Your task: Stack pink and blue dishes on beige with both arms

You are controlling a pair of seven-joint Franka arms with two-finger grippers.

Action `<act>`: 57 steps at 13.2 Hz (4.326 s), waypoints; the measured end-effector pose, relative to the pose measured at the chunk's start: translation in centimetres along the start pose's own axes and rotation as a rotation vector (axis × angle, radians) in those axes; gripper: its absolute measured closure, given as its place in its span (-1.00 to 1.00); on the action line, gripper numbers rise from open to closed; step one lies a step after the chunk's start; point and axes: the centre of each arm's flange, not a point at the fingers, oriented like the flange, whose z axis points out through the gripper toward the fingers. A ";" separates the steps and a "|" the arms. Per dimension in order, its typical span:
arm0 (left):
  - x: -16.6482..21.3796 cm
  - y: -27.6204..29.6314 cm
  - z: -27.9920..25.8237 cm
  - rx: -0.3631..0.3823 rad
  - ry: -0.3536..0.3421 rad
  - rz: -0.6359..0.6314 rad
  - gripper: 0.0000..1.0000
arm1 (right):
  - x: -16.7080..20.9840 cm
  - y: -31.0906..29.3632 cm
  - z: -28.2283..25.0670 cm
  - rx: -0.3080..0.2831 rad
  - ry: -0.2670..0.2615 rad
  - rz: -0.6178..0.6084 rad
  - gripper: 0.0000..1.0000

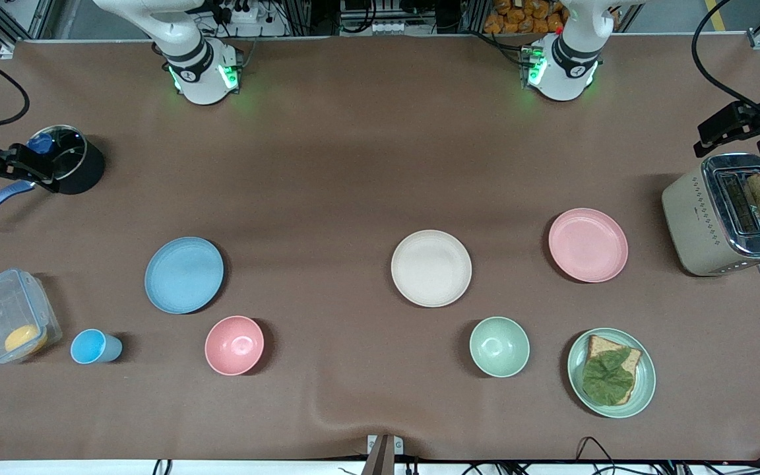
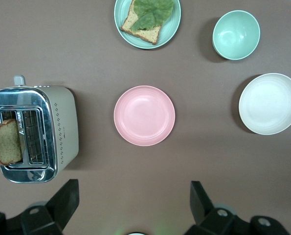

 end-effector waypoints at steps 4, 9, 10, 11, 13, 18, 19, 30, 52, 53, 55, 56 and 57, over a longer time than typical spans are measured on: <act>0.0 -0.2 0.0 0.001 -0.002 -0.004 -1.00 | 0.0 0.0 0.0 0.000 0.000 0.000 -1.00; 1.7 -4.3 4.5 0.003 -0.106 -0.075 -1.00 | 0.0 -0.2 0.1 0.000 -0.003 -0.003 -1.00; 2.4 -5.3 7.1 0.001 -0.148 -0.092 -1.00 | 0.1 -0.3 0.2 0.000 -0.004 -0.005 -1.00; 3.2 -6.0 9.8 -0.002 -0.170 -0.103 -1.00 | 0.1 -0.3 0.2 0.000 -0.004 -0.006 -1.00; 4.3 -6.7 15.5 -0.006 -0.171 -0.116 -1.00 | 0.2 -0.4 0.5 0.001 -0.009 -0.007 -1.00; 3.1 -8.7 28.4 -0.010 -0.090 -0.179 -1.00 | 1.7 -0.4 4.2 0.003 -0.080 -0.008 -1.00; 2.4 -9.1 30.8 -0.010 -0.095 -0.211 -1.00 | 2.0 -0.4 5.3 0.005 -0.112 -0.008 -1.00; 1.0 -10.8 47.0 -0.022 -0.216 -0.394 -0.91 | 7.1 -5.7 14.7 -0.055 -0.278 -0.108 -1.00; 1.2 -12.1 47.6 0.000 -0.201 -0.366 0.78 | 6.9 3.6 42.6 0.049 -0.272 0.071 -1.00; 1.4 -12.3 47.0 0.000 -0.190 -0.361 0.83 | 6.8 4.1 42.9 0.051 -0.267 0.065 -1.00; 1.8 -12.3 45.4 0.002 -0.163 -0.348 0.83 | 6.7 4.8 43.1 0.053 -0.265 0.063 -1.00; 2.2 -12.1 44.3 0.003 -0.152 -0.342 0.83 | 6.7 4.9 43.2 0.054 -0.266 0.064 -1.00; 2.7 -11.4 43.0 0.002 -0.147 -0.332 0.84 | 6.7 4.9 43.2 0.054 -0.265 0.063 -0.82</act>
